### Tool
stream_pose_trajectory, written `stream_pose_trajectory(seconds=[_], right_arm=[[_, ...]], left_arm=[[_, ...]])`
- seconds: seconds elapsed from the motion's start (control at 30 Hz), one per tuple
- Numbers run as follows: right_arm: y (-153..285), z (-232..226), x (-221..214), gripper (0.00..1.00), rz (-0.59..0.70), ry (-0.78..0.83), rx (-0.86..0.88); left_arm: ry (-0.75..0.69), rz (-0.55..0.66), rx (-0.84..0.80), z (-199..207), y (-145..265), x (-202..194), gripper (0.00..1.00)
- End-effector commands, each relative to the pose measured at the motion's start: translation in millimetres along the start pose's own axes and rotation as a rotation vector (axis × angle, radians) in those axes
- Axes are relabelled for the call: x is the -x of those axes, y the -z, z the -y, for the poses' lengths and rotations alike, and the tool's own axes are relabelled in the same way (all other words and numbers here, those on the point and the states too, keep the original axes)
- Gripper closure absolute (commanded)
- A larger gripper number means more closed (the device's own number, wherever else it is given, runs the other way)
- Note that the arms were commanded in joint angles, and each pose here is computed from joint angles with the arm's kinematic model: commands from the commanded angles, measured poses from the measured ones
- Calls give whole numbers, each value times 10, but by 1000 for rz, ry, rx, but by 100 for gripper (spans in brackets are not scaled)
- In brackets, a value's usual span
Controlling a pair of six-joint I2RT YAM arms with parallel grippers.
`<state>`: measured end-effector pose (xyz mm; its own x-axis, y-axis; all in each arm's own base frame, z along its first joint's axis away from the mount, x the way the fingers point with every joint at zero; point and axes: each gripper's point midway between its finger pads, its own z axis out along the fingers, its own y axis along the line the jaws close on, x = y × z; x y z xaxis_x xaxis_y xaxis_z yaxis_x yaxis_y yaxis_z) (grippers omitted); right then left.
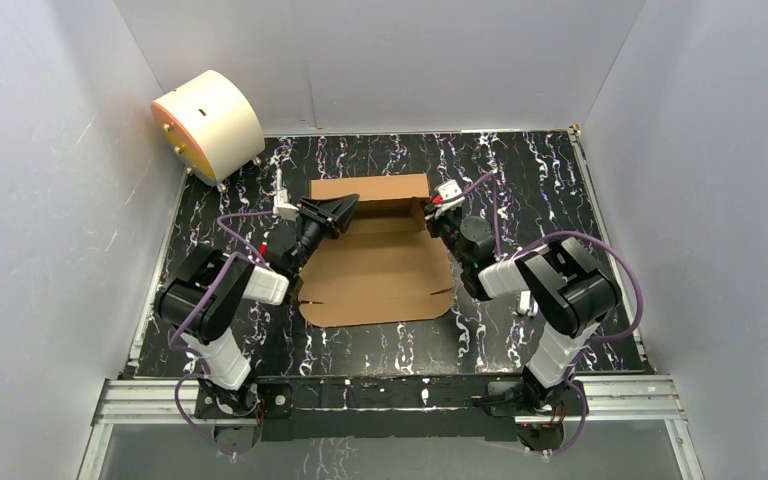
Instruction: Fold the paper box
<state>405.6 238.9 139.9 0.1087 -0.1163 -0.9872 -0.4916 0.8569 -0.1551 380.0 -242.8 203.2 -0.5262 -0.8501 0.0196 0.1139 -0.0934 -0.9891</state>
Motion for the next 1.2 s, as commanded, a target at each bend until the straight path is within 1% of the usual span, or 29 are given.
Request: stream_pose_trajectory(seconds=[0.0,0.17,0.27,0.33,0.4,0.47,0.53,0.6,0.7,0.8,0.87,0.9,0.93,0.97,1.03,1.17], right_arm=[[-35,44,311,79,64,6,-4],[-1,22,296,80,42,0,12],[10,-27,270,80,19,4,41],[31,-42,253,80,9,6,52],[46,-52,229,80,-6,10,61],[51,-59,213,80,-15,12,66],[55,-86,206,80,-18,15,81],[53,-123,224,80,-18,14,104],[51,-218,237,80,-23,13,161],[74,-312,214,80,-40,19,218],[94,-359,214,80,-46,29,250],[105,-380,218,79,-48,31,264],[116,-405,215,79,-49,33,279],[119,-419,216,79,-50,34,289],[119,-458,208,79,-58,34,312],[136,-550,179,77,-61,30,364]], left_arm=[[-63,-48,-117,465,146,-125,71],[-157,-62,-89,541,268,-171,55],[-253,-76,-48,565,337,-198,50],[-337,-106,-9,565,386,-238,46],[-404,-115,74,480,464,-225,42],[-462,-117,121,459,566,-211,39],[-530,-104,166,487,648,-160,36],[-629,-89,222,572,689,-77,32],[-761,-108,294,681,696,0,28],[-896,-178,407,656,670,69,24],[-956,-222,466,660,636,112,21],[-979,-247,464,746,582,111,20],[-996,-282,489,687,559,115,20],[-1010,-312,484,741,502,97,19],[-1021,-383,480,718,398,41,19],[-969,-504,457,554,216,-116,18]])
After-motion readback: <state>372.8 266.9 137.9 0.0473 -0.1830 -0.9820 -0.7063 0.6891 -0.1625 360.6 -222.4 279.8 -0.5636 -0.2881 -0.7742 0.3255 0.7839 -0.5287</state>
